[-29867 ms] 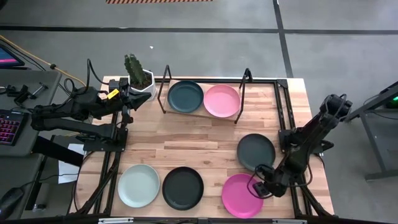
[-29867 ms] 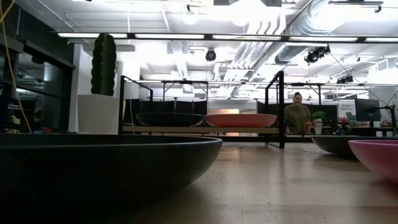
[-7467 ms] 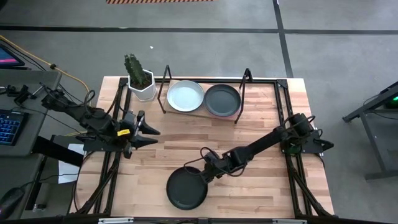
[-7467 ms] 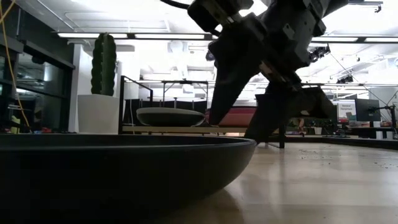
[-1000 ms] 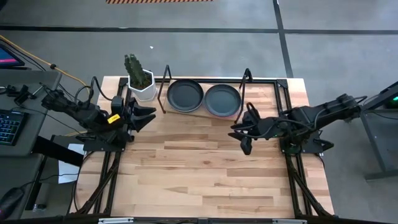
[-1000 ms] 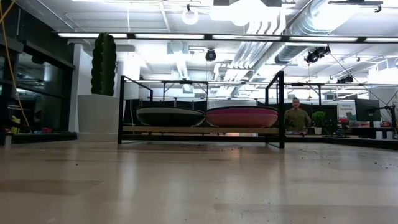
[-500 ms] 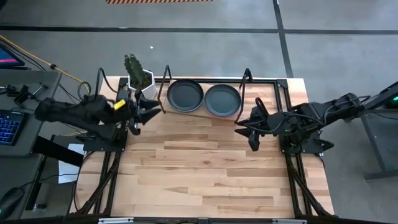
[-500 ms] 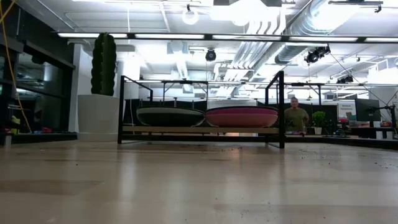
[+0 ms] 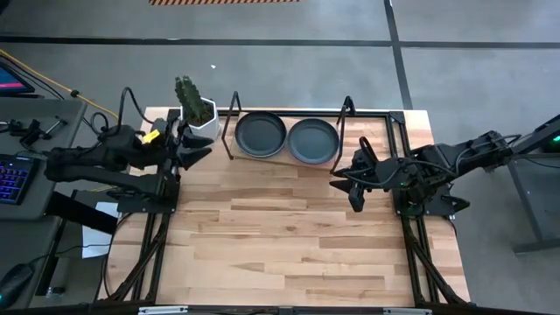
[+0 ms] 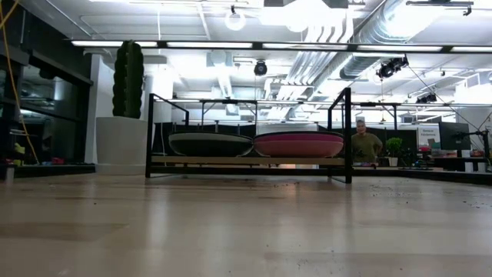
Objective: Place and stack plates onto a shelf
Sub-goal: Return to Home Position
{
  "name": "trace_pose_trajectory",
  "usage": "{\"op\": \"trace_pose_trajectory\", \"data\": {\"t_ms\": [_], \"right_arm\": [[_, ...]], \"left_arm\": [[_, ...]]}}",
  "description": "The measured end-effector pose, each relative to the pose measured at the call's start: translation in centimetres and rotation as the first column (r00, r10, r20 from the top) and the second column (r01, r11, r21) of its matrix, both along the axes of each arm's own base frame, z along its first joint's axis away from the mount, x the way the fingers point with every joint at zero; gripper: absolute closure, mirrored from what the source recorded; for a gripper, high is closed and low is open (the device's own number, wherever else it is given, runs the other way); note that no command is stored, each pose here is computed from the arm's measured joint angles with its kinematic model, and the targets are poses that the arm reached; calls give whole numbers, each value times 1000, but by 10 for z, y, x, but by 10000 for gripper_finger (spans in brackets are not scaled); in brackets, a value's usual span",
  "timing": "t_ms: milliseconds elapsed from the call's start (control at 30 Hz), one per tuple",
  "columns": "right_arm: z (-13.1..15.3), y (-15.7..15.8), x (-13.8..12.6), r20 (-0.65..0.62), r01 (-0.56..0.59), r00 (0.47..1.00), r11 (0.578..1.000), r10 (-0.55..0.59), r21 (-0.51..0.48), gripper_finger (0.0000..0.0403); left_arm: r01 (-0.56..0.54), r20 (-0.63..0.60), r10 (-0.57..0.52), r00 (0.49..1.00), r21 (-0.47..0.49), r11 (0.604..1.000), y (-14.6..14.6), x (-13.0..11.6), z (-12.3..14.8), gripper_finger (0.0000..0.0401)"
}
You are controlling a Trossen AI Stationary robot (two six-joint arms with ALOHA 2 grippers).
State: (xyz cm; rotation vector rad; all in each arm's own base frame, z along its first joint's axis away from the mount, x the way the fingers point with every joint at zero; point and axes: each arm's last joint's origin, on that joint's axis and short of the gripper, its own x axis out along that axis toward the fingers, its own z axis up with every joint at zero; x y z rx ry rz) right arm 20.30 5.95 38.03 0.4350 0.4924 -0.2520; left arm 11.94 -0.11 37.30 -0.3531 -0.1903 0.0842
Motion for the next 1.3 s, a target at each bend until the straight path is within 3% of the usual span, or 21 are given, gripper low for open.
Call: {"op": "trace_pose_trajectory", "data": {"t_ms": [233, 467, 800, 1300], "right_arm": [[0, 0, 0, -13, -46, 999, 996, 45, -77, 259], [0, 0, 0, -19, -63, 998, 993, 61, -101, 259], [0, 0, 0, -23, -72, 997, 991, 70, -109, 259], [-1, 0, -1, -36, -73, 997, 991, 69, -108, 259]], "left_arm": [[66, -26, -65, 998, 33, 997, -10, 5, -2, 309], [83, -40, -79, 996, 129, 988, -16, 7, -7, 394], [72, -9, -72, 997, 121, 990, -15, 5, -58, 401], [57, 93, -63, 994, 75, 996, -8, -29, -135, 401]]}}
